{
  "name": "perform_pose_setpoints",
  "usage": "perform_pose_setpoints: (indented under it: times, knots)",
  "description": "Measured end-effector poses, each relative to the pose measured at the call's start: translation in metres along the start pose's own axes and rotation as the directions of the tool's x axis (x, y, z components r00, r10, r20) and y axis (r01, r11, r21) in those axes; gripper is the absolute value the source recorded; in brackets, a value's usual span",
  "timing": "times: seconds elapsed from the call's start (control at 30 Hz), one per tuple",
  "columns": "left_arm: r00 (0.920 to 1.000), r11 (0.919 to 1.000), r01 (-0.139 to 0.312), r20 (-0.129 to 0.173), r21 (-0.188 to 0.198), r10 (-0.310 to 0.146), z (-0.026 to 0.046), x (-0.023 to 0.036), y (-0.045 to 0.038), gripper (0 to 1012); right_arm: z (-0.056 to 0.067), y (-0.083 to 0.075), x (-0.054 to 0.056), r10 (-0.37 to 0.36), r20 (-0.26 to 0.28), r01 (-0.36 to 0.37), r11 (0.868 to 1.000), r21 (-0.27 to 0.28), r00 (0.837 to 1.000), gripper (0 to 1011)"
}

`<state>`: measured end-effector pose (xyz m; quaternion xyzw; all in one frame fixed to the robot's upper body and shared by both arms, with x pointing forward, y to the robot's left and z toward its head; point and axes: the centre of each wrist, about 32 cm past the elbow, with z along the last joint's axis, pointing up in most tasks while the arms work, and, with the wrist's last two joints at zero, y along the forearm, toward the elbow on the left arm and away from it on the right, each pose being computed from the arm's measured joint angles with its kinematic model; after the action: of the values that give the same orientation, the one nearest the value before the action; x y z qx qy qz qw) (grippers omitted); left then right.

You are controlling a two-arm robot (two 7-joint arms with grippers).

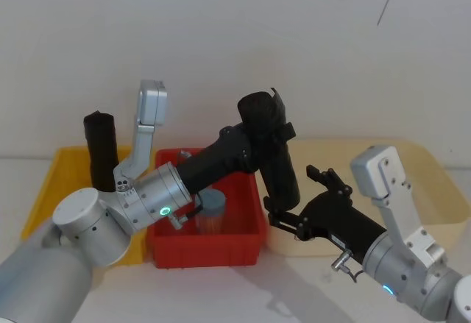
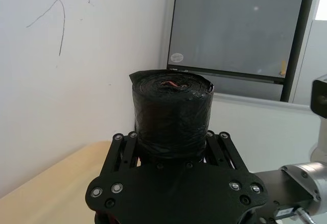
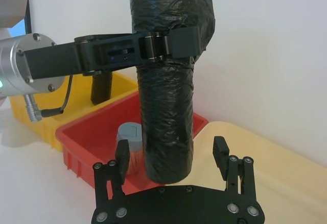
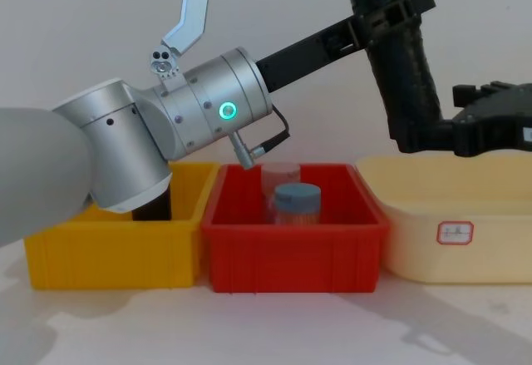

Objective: Pick up the garbage bag with the one hand and transfer it to the other hand.

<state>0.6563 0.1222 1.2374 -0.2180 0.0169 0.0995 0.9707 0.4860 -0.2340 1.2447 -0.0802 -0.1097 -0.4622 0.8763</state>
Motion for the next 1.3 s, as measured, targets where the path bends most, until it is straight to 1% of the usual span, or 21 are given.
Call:
perform_pose_setpoints:
  times: [0.3,0.6,0.63,0.7,0.77,0.8,0.83,0.87,1.0,1.07,1.1,1.2,1.27,1.3]
  knots:
    - [1.0000,1.0000,0.000,0.000,0.000,0.000,0.0000,0.0000,0.0000,504,-0.003,0.013,0.006,0.013,0.002,-0.013,1.000,0.007,1.000,1001]
    - [1.0000,1.0000,0.000,0.000,0.000,0.000,0.0000,0.0000,0.0000,504,0.000,0.027,0.009,0.032,-0.004,-0.032,0.999,0.007,0.999,994]
    - [1.0000,1.0000,0.000,0.000,0.000,0.000,0.0000,0.0000,0.0000,504,0.001,0.029,0.009,0.035,-0.005,-0.035,0.999,0.008,0.999,956]
    - [1.0000,1.0000,0.000,0.000,0.000,0.000,0.0000,0.0000,0.0000,504,0.002,0.031,0.009,0.038,-0.004,-0.038,0.999,0.009,0.999,931]
    - [1.0000,1.0000,0.000,0.000,0.000,0.000,0.0000,0.0000,0.0000,504,0.003,0.033,0.010,0.039,-0.003,-0.039,0.999,0.009,0.999,872]
    - [1.0000,1.0000,0.000,0.000,0.000,0.000,0.0000,0.0000,0.0000,504,0.005,0.034,0.010,0.040,-0.002,-0.040,0.999,0.008,0.999,863]
    - [1.0000,1.0000,0.000,0.000,0.000,0.000,0.0000,0.0000,0.0000,504,0.005,0.035,0.010,0.040,-0.002,-0.040,0.999,0.007,0.999,818]
    - [1.0000,1.0000,0.000,0.000,0.000,0.000,0.0000,0.0000,0.0000,504,0.006,0.035,0.010,0.040,-0.001,-0.040,0.999,0.007,0.999,818]
    - [1.0000,1.0000,0.000,0.000,0.000,0.000,0.0000,0.0000,0.0001,504,0.008,0.038,0.010,0.039,-0.001,-0.039,0.999,0.007,0.999,670]
    - [1.0000,1.0000,0.000,0.000,0.000,0.000,0.0000,0.0000,0.0000,504,0.009,0.038,0.010,0.039,-0.001,-0.039,0.999,0.007,0.999,631]
    - [1.0000,1.0000,0.000,0.000,0.000,0.000,0.0000,0.0000,0.0000,504,0.009,0.038,0.009,0.038,-0.001,-0.038,0.999,0.007,0.999,570]
    - [1.0000,1.0000,0.000,0.000,0.000,0.000,0.0000,0.0000,0.0000,506,0.010,0.039,0.010,0.035,-0.001,-0.035,0.999,0.008,0.999,516]
    - [1.0000,1.0000,0.000,0.000,0.000,0.000,0.0001,0.0000,0.0000,529,0.011,0.039,0.010,0.033,0.000,-0.033,0.999,0.009,0.999,494]
    - [1.0000,1.0000,0.000,0.000,0.000,0.000,0.0000,0.0000,0.0000,566,0.011,0.038,0.010,0.031,0.000,-0.031,0.999,0.012,1.000,483]
